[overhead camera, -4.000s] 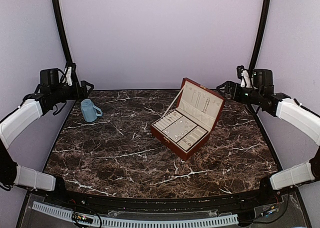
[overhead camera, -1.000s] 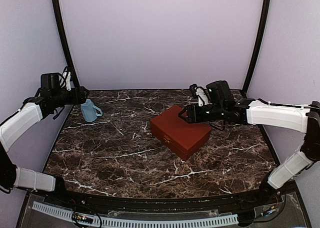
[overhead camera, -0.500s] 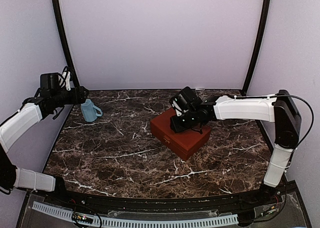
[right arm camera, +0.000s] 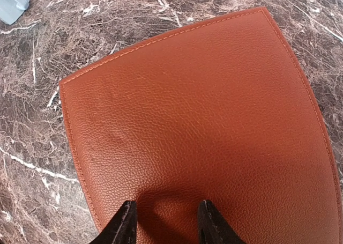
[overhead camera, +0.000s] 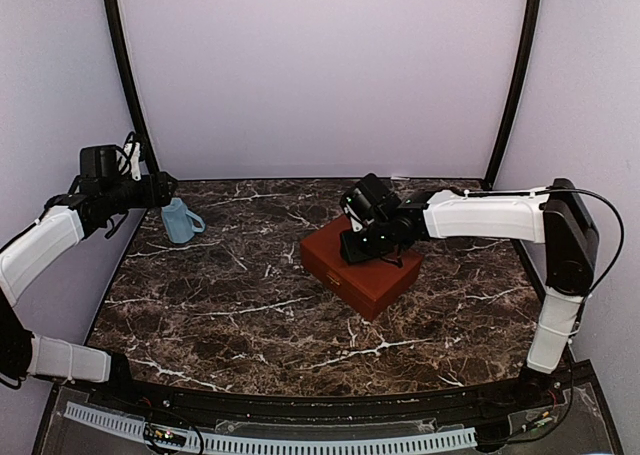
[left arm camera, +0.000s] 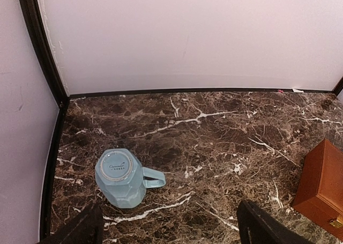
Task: Organize the mixed jewelry
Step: Press the box lid onto the jewelry box.
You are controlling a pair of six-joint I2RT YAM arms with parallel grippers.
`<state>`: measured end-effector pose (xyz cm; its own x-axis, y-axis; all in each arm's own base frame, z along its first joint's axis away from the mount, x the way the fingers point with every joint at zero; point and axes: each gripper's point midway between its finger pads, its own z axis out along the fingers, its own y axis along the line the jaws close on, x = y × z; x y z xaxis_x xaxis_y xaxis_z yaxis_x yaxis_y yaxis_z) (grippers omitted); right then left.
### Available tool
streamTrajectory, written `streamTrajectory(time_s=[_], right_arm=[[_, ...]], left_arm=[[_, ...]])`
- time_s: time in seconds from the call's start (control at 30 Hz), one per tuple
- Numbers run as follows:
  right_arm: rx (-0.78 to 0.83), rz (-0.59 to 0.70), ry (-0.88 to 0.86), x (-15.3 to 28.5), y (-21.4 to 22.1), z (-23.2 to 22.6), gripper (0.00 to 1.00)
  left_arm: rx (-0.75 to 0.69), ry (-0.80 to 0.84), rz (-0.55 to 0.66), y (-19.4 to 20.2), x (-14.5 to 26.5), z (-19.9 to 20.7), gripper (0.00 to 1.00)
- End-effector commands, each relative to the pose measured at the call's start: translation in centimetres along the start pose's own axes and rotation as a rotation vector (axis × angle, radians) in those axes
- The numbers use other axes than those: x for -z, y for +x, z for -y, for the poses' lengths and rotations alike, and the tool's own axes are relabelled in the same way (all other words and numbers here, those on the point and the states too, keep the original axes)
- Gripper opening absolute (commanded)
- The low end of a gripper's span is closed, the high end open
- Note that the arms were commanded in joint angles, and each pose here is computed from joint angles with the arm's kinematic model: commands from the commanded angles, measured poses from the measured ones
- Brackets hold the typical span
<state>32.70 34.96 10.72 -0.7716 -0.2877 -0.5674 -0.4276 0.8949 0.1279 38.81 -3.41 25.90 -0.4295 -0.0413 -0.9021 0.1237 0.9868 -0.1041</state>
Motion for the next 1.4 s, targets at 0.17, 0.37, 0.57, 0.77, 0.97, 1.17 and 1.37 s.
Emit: streamTrajectory(time_s=[0.17, 0.37, 0.57, 0.77, 0.97, 1.17, 1.37], right_arm=[[-0.014, -0.144, 0.010, -2.6, 5.0, 0.5, 0.41], [-0.016, 0.037, -0.031, 0.7, 0.3, -0.2, 0.73], [-0.045, 0.297, -0.095, 6.5, -5.2, 0.5, 0.91], [-0.155, 0.513, -0.107, 10.5, -8.2, 7.2, 0.98], [-0.258, 0.664, 0.010, 11.8, -7.6, 17.4, 0.98], [-0.384, 0.763, 0.202, 13.9, -4.4, 27.6, 0.98], [-0.485, 0.932, 0.395, 17.7, 0.0, 33.7, 0.98]], left_arm=[[-0.016, -0.027, 0.025, -0.3, 0.7, -0.4, 0.89], [0.101, -0.041, 0.045, -0.9, 1.2, -0.6, 0.87], [0.286, -0.037, 0.172, -1.8, 2.6, -0.8, 0.86], [0.345, -0.137, 0.174, 1.7, 1.2, -3.0, 0.92], [0.315, -0.209, 0.161, 6.1, -0.1, -4.5, 0.98], [0.227, -0.222, 0.165, 9.0, -1.0, -5.3, 0.99], [0.235, -0.214, 0.349, 9.6, 1.0, -6.6, 0.99]])
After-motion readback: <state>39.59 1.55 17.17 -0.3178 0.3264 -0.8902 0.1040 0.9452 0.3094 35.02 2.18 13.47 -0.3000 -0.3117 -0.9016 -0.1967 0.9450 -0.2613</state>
